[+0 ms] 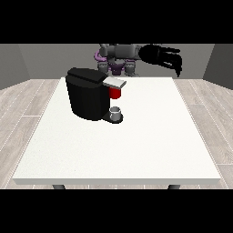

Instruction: Insert the coffee pod into the coffee machine and close the lid

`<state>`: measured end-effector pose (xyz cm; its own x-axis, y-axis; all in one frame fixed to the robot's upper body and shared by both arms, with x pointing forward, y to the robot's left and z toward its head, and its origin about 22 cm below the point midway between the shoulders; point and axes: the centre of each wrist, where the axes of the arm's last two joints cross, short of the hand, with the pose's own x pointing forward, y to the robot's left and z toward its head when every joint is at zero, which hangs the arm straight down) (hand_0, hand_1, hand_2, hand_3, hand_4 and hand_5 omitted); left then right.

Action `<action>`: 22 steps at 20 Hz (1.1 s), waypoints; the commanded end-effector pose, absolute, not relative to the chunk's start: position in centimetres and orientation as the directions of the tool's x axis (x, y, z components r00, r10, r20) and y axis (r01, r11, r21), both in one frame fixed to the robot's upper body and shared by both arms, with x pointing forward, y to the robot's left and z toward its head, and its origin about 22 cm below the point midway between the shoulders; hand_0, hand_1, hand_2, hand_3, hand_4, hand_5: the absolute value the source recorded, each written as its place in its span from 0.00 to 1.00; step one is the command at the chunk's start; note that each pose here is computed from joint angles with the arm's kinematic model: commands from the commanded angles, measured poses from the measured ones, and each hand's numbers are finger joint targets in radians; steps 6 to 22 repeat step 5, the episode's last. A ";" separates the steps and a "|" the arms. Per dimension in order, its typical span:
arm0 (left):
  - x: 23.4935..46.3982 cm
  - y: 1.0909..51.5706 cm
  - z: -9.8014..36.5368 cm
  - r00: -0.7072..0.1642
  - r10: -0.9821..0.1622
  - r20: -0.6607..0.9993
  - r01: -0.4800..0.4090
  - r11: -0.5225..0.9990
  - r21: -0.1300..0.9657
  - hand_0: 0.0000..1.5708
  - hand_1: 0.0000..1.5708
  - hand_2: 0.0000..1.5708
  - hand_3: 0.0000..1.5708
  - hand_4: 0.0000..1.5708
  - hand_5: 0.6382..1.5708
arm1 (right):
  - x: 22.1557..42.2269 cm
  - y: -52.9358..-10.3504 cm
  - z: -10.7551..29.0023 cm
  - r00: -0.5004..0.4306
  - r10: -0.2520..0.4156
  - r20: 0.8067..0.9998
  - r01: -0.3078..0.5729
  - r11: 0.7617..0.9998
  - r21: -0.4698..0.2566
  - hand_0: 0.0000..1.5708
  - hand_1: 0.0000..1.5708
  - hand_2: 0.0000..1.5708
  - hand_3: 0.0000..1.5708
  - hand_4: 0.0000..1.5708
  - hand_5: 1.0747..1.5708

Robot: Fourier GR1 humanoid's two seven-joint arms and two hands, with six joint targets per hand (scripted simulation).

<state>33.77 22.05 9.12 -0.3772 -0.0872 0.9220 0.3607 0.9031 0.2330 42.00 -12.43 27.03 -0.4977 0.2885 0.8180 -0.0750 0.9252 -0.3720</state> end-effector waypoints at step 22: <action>30.8 26.4 2.4 -0.199 -0.110 0.974 0.267 0.950 0.162 0.00 0.00 0.00 0.00 0.17 1.00 | 39.2 -7.6 18.1 -0.476 0.152 0.866 -0.305 0.895 -0.326 0.00 0.00 0.00 0.00 0.17 1.00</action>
